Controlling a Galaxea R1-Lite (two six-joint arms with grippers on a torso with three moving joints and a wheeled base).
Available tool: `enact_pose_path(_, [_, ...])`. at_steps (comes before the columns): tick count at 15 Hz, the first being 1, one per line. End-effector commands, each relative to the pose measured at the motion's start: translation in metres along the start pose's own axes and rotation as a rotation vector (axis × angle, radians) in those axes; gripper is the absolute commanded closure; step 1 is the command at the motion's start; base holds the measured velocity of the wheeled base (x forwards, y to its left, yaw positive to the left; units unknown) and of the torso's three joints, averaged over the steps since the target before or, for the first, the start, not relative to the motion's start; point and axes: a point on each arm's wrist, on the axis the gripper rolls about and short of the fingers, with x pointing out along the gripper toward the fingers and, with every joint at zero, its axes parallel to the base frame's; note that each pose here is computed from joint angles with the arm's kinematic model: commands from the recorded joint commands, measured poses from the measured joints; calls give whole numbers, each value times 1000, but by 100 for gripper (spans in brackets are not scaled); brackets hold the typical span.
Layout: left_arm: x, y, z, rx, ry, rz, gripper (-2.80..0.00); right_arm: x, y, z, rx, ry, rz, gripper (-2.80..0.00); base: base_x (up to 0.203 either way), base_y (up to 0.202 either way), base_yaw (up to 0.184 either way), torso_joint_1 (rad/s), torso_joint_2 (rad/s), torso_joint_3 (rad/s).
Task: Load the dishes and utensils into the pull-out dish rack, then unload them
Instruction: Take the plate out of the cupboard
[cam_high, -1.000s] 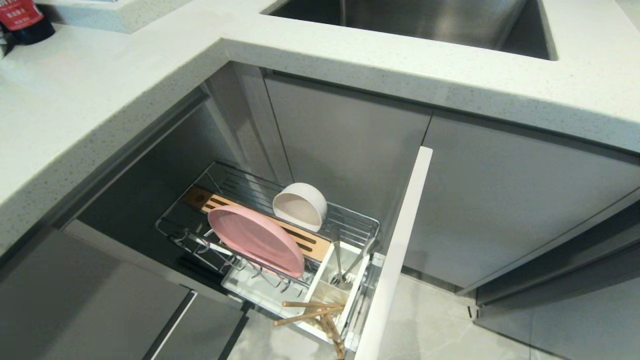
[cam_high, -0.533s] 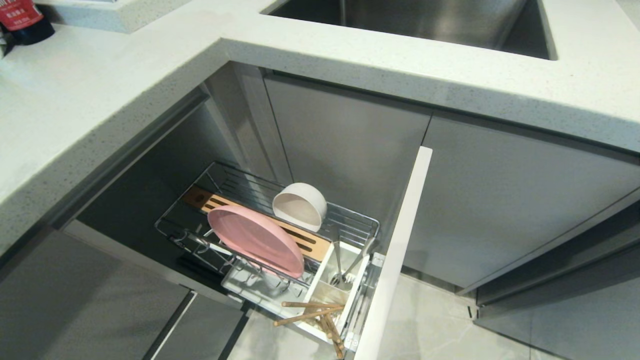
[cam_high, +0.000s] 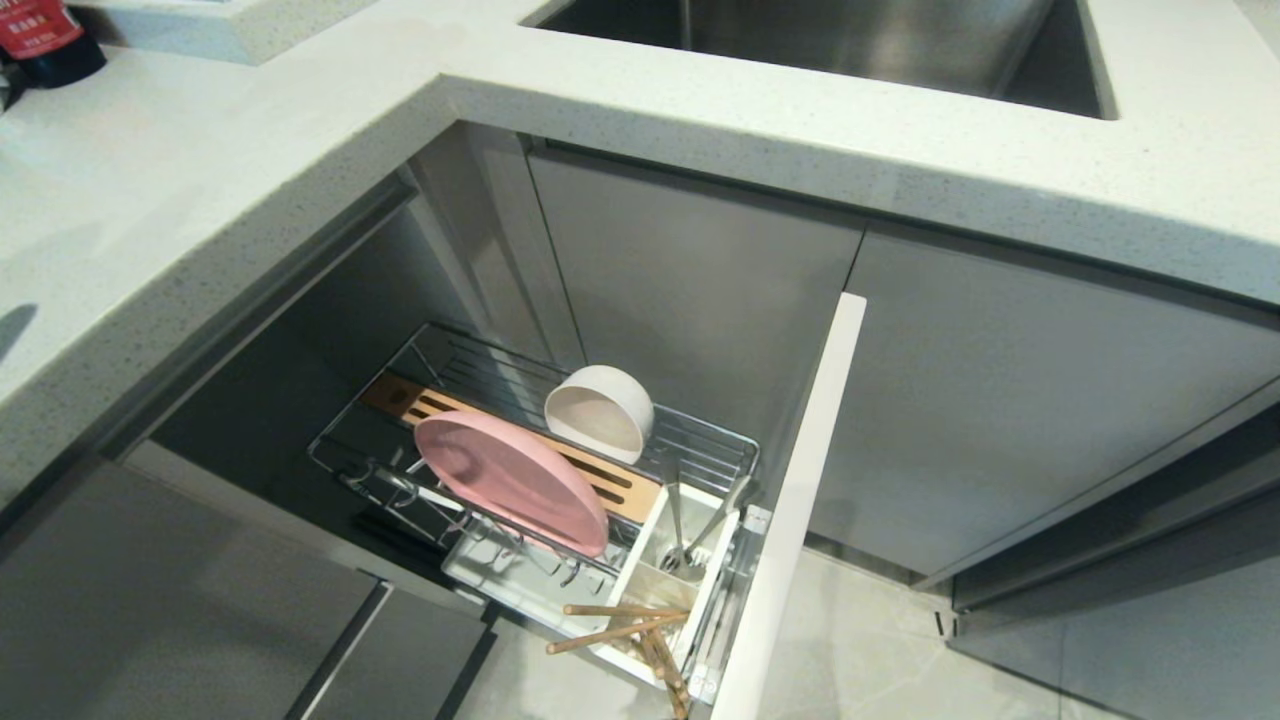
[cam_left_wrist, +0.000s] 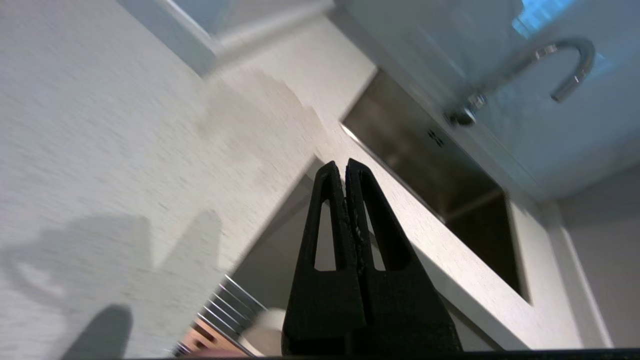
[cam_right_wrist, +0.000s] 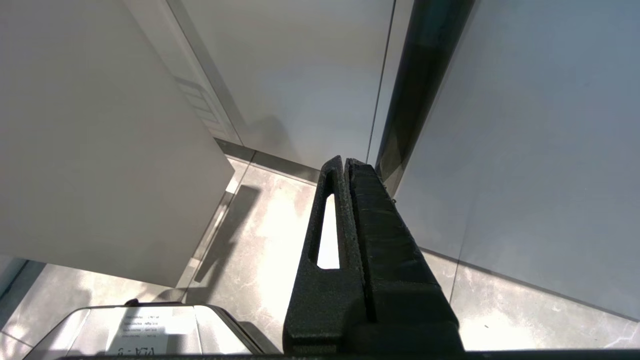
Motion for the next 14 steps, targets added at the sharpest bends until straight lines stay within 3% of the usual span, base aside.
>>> enact_pose_path(1, [19, -4, -18, -46, 114, -52, 0, 0, 0, 0, 0, 0, 1, 0, 0, 0, 0, 0, 0, 0])
enact_pose_path(6, [35, -26, -67, -75, 339, -92, 0, 0, 0, 0, 0, 0, 0, 0, 0, 0, 0, 0, 0, 0])
enact_pose_path(10, [42, -50, -112, -47, 460, -53, 0, 0, 0, 0, 0, 0, 0, 0, 0, 0, 0, 0, 0, 0])
enact_pose_path(14, [46, -74, -159, -10, 545, 47, 0, 0, 0, 0, 0, 0, 0, 0, 0, 0, 0, 0, 0, 0])
